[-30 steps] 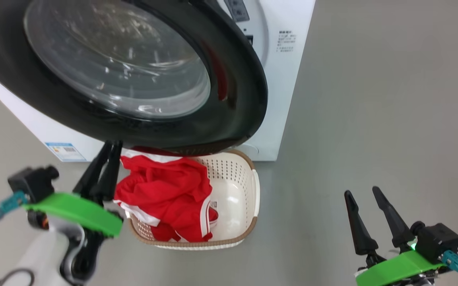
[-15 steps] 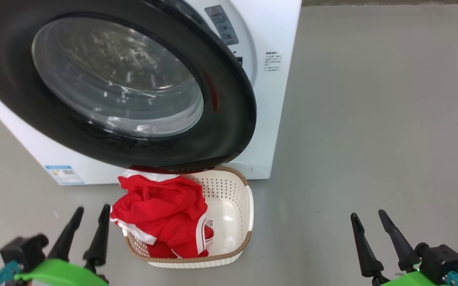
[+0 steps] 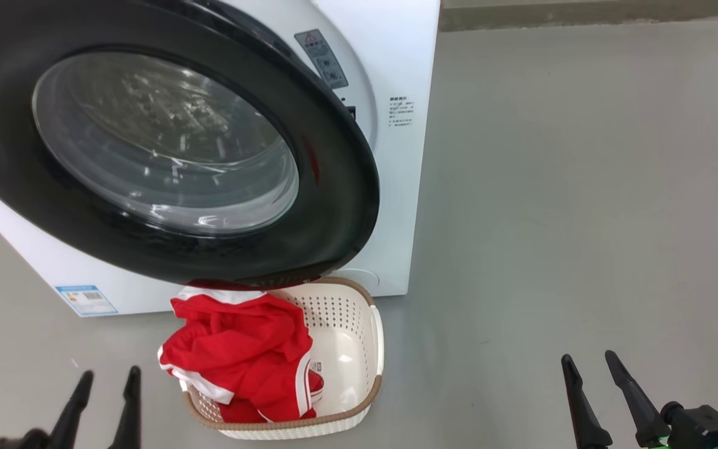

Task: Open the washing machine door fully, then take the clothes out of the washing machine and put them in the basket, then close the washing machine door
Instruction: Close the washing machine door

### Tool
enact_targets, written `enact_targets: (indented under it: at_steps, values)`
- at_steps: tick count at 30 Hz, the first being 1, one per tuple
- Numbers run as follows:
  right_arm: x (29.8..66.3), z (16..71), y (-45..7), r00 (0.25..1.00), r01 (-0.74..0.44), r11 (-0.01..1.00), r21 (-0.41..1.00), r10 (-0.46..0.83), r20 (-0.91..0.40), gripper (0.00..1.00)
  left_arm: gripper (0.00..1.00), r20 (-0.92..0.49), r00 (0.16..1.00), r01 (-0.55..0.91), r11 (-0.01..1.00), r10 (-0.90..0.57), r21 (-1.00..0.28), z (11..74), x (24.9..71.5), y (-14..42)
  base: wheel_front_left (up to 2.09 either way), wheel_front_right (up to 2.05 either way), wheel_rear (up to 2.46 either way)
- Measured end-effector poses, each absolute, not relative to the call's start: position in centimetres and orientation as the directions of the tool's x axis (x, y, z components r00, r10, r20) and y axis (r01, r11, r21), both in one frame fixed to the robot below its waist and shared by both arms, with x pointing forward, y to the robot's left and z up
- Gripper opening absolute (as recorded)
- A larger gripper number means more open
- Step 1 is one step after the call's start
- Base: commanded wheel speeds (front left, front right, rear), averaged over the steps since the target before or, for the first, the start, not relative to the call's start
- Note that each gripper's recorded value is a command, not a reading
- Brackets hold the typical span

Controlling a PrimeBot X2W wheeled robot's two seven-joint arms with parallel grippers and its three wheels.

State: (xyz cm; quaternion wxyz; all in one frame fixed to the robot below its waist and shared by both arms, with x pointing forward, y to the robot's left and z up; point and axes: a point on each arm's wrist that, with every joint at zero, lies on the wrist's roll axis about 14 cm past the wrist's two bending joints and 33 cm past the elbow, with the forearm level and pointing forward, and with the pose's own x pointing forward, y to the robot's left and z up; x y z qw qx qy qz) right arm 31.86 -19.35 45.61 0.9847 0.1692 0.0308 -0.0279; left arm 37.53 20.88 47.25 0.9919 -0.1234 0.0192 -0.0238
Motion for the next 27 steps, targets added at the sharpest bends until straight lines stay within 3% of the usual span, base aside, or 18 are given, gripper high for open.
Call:
enact_targets:
  at_steps: [21,23,25,27]
  values:
    - [31.5,45.4,-19.4,0.996,0.068,0.941,0.332,-0.045,-0.076,1.00,1.00,-0.026,1.000,-0.006,0.974,0.000,-0.224,47.3,35.8,21.6,0.00,0.00,0.00]
    - [31.6,45.4,-19.1,0.996,0.060,0.940,0.336,-0.037,-0.076,0.41,1.00,-0.024,1.000,-0.008,0.974,0.003,-0.226,47.3,35.8,21.7,0.00,0.00,0.00]
    - [31.8,45.5,-18.6,0.997,0.048,0.937,0.345,-0.023,-0.074,0.00,1.00,-0.023,1.000,-0.009,0.975,0.004,-0.223,47.3,35.7,21.6,0.00,0.00,0.00]
    - [32.1,45.5,-18.2,0.997,0.035,0.933,0.358,-0.010,-0.073,0.00,1.00,-0.025,1.000,-0.007,0.975,0.002,-0.223,47.3,35.6,21.4,0.00,0.00,0.00]
